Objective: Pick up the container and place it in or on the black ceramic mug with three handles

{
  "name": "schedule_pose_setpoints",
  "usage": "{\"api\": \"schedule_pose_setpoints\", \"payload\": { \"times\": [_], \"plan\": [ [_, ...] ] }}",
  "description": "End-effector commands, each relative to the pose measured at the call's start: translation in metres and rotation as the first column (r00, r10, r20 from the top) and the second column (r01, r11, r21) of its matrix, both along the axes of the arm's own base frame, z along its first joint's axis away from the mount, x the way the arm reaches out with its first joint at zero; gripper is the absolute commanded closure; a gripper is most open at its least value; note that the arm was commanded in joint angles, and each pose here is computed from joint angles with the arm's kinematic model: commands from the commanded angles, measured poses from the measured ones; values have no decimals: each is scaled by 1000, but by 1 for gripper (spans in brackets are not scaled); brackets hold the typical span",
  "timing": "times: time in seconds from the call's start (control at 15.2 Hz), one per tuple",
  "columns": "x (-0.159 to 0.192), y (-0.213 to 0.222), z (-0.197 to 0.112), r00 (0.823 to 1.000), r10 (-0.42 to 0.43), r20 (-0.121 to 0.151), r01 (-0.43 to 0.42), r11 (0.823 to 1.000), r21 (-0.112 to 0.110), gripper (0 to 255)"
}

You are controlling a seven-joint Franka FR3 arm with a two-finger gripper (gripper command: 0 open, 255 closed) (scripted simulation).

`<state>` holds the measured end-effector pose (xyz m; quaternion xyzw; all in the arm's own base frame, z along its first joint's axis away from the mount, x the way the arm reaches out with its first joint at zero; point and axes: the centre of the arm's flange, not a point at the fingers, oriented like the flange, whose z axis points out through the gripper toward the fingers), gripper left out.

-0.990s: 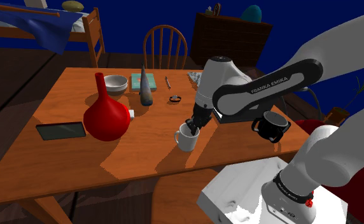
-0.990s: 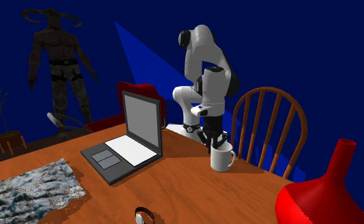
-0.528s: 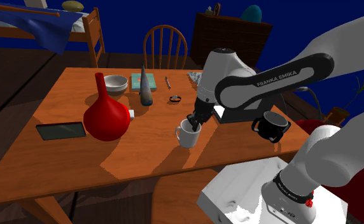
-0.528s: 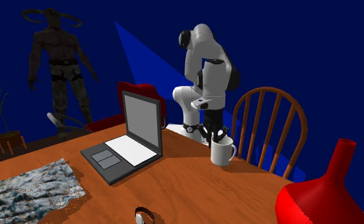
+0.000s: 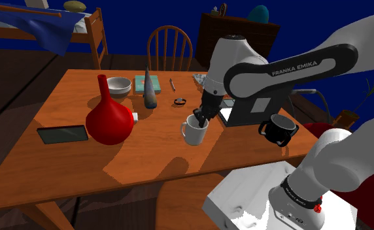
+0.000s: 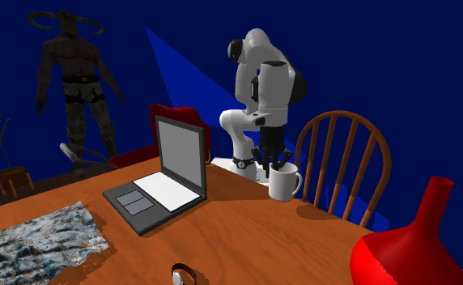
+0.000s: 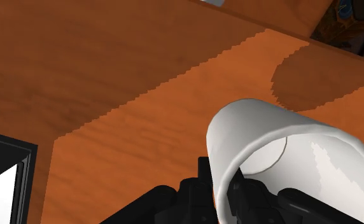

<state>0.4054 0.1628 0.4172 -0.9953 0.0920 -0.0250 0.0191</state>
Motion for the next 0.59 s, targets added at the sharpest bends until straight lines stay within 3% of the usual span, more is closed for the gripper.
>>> {"api": "schedule_pose_setpoints", "payload": {
  "times": [0.0,0.53],
  "plan": [
    [-1,0,12,1000,0,0,0,1000,0,255],
    [-1,0,55,1000,0,0,0,1000,0,255]
  ]
}}
